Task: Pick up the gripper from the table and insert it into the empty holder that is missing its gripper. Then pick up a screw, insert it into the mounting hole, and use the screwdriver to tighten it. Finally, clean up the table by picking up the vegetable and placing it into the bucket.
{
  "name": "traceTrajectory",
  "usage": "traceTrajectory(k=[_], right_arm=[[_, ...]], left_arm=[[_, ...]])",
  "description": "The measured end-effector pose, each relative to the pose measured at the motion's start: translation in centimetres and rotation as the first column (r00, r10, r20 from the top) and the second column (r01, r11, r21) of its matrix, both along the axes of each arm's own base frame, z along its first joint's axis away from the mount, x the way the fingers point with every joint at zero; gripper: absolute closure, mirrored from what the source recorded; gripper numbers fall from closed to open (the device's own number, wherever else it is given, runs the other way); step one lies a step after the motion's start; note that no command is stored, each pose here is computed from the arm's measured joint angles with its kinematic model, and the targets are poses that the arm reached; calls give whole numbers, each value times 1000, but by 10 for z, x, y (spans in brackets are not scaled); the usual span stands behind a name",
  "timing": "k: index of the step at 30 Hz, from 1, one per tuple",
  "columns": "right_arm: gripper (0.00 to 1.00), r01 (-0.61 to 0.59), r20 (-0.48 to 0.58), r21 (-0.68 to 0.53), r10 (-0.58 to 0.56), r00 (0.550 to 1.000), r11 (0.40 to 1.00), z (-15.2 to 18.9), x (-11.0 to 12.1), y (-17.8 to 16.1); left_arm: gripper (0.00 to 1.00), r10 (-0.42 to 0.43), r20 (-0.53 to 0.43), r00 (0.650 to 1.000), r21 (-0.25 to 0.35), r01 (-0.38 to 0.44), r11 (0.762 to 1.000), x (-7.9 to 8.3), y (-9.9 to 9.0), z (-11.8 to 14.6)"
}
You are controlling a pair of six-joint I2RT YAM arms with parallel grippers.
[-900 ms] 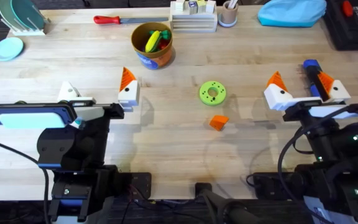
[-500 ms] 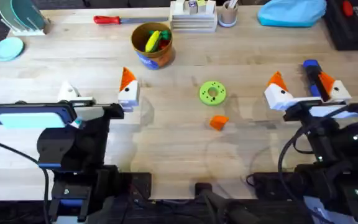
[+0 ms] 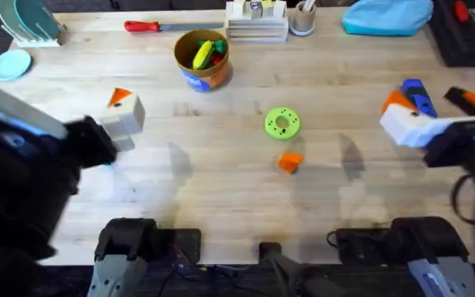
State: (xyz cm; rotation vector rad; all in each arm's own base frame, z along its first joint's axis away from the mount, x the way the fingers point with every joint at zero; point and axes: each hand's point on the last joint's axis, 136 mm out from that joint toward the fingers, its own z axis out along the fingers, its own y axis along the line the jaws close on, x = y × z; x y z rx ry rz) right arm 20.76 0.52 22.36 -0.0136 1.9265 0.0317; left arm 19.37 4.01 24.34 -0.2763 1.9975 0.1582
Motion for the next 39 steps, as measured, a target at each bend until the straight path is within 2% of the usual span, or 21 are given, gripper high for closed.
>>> traceTrajectory(k=[3,8,12,16,20,22,25,28,29,34,35,39], right_arm=[[54,0,-39,0,0,999,1000,27,-1,0],[54,-3,-66,1,3,998,1000,48,12,1],[54,-3,-101,1,4,995,1000,41,17,1],[54,-4,-106,1,4,994,1000,40,18,1],[54,-3,-106,1,4,994,1000,40,18,1],[54,-3,-108,1,4,994,1000,39,18,1],[54,-3,-124,1,4,992,1000,36,16,1],[54,-4,-140,1,4,990,1000,32,14,1],[54,-3,-144,1,4,990,1000,32,14,1],[54,-3,-152,1,4,988,1000,30,13,1],[54,-3,-154,1,4,988,1000,29,12,1],[54,-3,-181,1,4,984,1000,24,9,1]], left_arm=[[9,28,-141,990,-8,-29,1000,1,3,10],[8,35,-265,963,-14,-40,999,27,3,21],[9,45,-406,913,-16,-56,998,30,4,-3],[8,101,-524,846,-49,-148,988,30,19,-30],[10,183,-656,733,-85,-313,946,25,44,-64],[10,213,-686,696,-96,-377,921,25,55,-76],[10,250,-699,670,-108,-444,889,26,68,-84],[25,243,-697,675,-140,-460,877,29,70,-86],[126,228,-695,682,-157,-453,877,31,68,-87],[920,103,-692,715,-259,-379,889,38,42,-88],[978,66,-689,722,-284,-353,891,39,34,-87],[994,-95,-621,778,-390,-202,899,44,-10,-71]])
